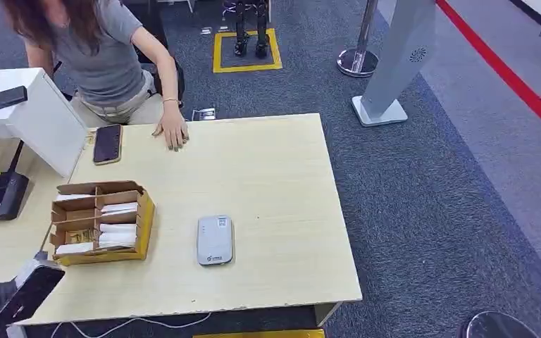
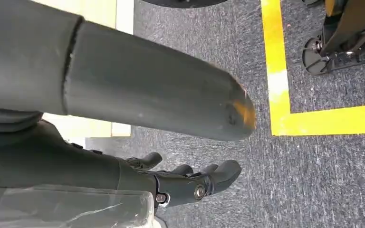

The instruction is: Pass the card to the sensor for recognition and then transmit it.

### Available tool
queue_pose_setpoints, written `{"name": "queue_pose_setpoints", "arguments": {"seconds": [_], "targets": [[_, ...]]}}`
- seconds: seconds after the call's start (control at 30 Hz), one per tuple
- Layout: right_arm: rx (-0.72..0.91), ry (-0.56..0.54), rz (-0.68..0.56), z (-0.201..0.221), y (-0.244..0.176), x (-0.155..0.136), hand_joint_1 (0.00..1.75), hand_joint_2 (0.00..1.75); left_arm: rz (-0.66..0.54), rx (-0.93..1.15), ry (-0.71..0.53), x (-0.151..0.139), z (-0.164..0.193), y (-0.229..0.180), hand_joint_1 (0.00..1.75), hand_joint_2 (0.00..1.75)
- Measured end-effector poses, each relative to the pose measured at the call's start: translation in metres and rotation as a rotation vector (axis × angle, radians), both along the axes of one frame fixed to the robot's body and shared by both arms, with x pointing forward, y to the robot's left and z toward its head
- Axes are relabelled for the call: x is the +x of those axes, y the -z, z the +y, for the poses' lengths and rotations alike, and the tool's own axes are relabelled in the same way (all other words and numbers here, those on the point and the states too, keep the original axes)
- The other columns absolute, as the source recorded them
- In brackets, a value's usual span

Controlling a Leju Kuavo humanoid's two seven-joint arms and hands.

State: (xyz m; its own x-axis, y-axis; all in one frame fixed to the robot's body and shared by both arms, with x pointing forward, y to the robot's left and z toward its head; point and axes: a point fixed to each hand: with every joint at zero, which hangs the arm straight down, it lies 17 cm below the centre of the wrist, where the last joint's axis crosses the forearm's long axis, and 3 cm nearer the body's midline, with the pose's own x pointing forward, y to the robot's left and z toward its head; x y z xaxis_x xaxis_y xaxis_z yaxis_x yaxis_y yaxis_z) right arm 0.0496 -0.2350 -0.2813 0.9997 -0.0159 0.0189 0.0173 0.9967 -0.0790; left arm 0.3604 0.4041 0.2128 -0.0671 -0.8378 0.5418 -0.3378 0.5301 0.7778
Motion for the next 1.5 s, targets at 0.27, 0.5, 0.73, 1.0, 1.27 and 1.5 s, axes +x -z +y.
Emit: {"name": "queue_pose_setpoints", "arguments": {"seconds": [0.27, 0.5, 0.73, 1.0, 1.27, 1.5], "targets": [[0.0, 0.0, -0.005, 0.0, 0.0, 0.002, 0.0, 0.0, 0.207, 0.155, -0.002, 0.021, -0.01, 0.05, 0.0, 1.75], [-0.002, 0.008, -0.002, -0.001, 0.0, 0.002, 0.0, 0.0, 0.307, 0.245, 0.038, 0.038, -0.027, 0.081, 0.0, 1.75], [-0.003, 0.012, -0.001, -0.001, 0.0, 0.001, 0.0, 0.0, 0.327, 0.263, 0.052, 0.041, -0.029, 0.089, 0.0, 1.75], [-0.004, 0.012, -0.001, -0.001, 0.0, 0.001, 0.0, 0.0, 0.33, 0.265, 0.053, 0.041, -0.029, 0.09, 0.0, 1.75], [-0.004, 0.023, 0.001, -0.002, 0.0, 0.001, 0.0, 0.0, 0.384, 0.31, 0.028, 0.042, -0.023, 0.102, 0.0, 1.75], [-0.007, 0.04, -0.008, -0.002, 0.0, 0.003, 0.0, 0.0, 0.385, 0.367, -0.001, 0.047, -0.017, 0.099, 0.0, 1.75]]}}
